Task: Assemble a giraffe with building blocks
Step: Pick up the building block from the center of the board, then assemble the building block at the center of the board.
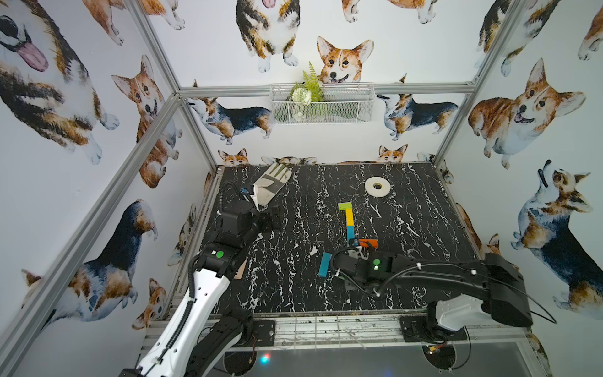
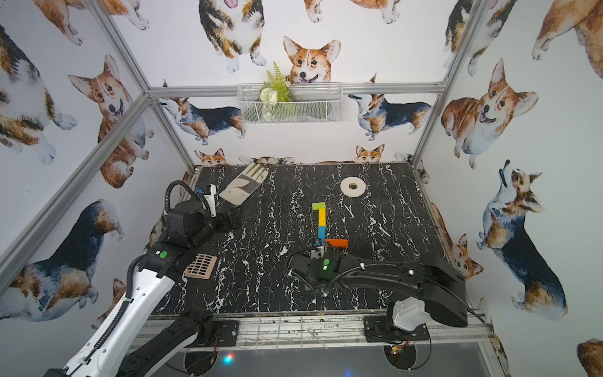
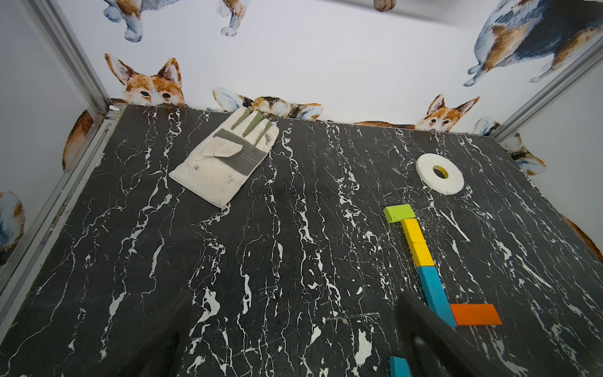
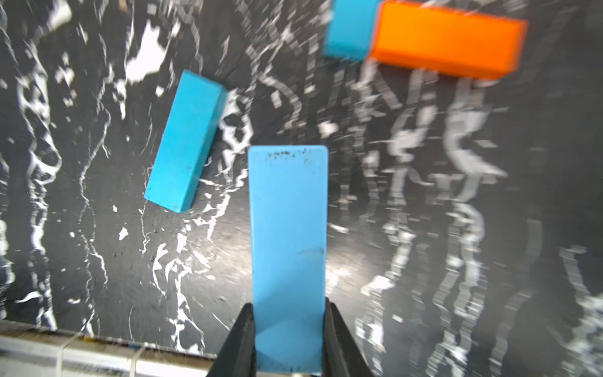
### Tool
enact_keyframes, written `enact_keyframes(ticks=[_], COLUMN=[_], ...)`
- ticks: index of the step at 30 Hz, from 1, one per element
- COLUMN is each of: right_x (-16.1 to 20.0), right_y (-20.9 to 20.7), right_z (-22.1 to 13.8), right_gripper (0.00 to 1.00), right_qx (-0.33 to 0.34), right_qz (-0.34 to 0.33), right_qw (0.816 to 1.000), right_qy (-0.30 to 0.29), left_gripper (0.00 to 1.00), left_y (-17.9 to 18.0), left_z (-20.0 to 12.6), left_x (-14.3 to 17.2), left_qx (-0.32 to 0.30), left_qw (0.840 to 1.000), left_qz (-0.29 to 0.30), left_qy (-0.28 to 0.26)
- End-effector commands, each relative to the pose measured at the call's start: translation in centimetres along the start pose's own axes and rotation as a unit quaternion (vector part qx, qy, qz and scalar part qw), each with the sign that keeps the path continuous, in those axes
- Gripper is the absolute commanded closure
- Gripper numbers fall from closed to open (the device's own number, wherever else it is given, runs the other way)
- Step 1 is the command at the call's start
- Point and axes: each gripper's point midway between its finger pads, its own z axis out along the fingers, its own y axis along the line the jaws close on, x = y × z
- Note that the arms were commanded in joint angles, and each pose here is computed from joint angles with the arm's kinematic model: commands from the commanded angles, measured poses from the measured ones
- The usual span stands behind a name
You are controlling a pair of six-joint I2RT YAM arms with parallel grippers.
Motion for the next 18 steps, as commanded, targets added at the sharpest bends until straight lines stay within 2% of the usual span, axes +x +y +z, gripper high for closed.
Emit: enact_keyframes(ticks=[1,5,10,12,18], right_x=[1.0,1.9,3.9,4.3,3.8], right_y=[-6.3,-9.3,-11.9,-11.5,-10.8], right_z=[-1.9,-2.3,-0.7,0.4,3.0], right_gripper=[0.84,0.85,0.88,0.88,0.89], right_qx=[0.051,-0.001,0.006,-0.008,0.003], right_qz=[0.002,0.035,0.044,0.050,0.054], right_qw=[0.998,0.998,0.993,0.989,0.986], right_qy=[0.021,0.052,0.112,0.137,0.158], left_gripper=[0.00,0.00,0.00,0.00,0.00], left_y=[-0.3,-0.7,-1.2,-1.2,-1.3], left_z=[-0.1,0.1,0.3,0.3,0.4], left_x=[-0.6,-0.5,-0.5,-0.5,-0.3], left_qx=[0.009,0.019,0.031,0.033,0.036], left_qw=[1.000,1.000,0.999,0.999,0.999], left_qz=[-0.010,-0.011,-0.011,-0.011,-0.011], left_qy=[-0.010,-0.006,-0.001,-0.002,0.002])
